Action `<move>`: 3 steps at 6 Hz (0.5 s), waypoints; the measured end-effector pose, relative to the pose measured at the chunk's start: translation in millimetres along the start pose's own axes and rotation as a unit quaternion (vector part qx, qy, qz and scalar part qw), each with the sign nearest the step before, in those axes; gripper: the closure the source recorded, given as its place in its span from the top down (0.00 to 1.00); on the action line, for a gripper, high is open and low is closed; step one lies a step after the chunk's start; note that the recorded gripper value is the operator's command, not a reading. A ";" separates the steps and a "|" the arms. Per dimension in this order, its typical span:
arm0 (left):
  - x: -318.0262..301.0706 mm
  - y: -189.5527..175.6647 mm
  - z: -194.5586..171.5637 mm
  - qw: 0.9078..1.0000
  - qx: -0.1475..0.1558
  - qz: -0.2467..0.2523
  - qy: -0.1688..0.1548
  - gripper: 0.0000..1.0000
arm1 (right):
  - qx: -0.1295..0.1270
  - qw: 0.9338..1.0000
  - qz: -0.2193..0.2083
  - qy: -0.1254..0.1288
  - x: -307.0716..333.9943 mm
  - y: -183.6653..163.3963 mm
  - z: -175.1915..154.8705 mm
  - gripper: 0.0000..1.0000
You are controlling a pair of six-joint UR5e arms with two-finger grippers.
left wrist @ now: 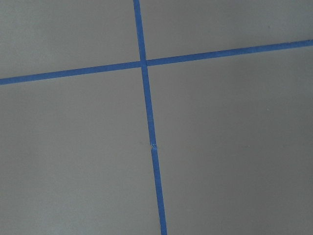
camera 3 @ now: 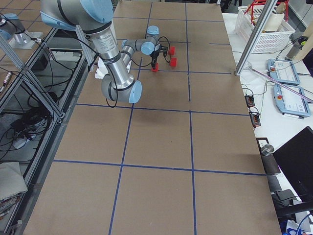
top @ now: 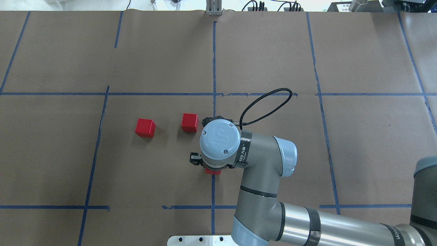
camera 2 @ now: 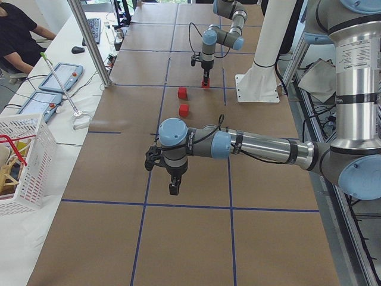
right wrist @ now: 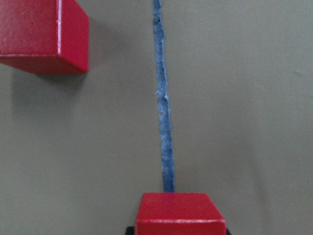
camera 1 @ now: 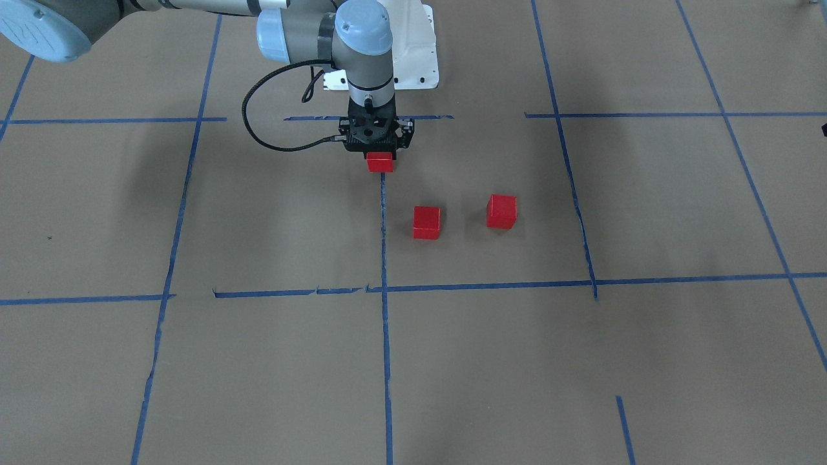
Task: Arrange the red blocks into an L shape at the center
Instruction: 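Carry the red cube with the right gripper toward the table center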
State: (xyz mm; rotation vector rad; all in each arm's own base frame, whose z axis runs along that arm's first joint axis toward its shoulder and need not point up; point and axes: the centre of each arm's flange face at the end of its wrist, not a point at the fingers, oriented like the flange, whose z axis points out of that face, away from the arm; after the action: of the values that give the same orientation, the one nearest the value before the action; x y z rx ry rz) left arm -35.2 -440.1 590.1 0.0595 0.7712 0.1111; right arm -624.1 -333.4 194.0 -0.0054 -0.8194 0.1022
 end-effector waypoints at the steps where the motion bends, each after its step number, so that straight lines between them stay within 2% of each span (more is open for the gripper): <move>1: 0.1 0.0 0.0 1.000 0.000 0.000 0.000 1.00 | 0.001 1.000 0.000 0.001 -0.8 0.5 1.4 0.02; 2: 0.1 0.0 0.0 1.000 0.000 0.000 0.000 1.00 | 0.002 1.000 -0.001 0.002 -2.2 0.7 2.3 0.03; 3: -0.2 0.3 0.3 1.000 0.000 0.000 0.000 1.00 | 0.003 1.000 -0.001 0.003 -2.4 0.8 3.0 0.13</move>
State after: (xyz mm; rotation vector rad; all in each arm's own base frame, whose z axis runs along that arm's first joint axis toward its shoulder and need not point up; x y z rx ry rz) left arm -35.2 -439.8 590.5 0.0586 0.7715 0.1107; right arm -628.0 -332.9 194.2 0.0018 -0.8135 0.1029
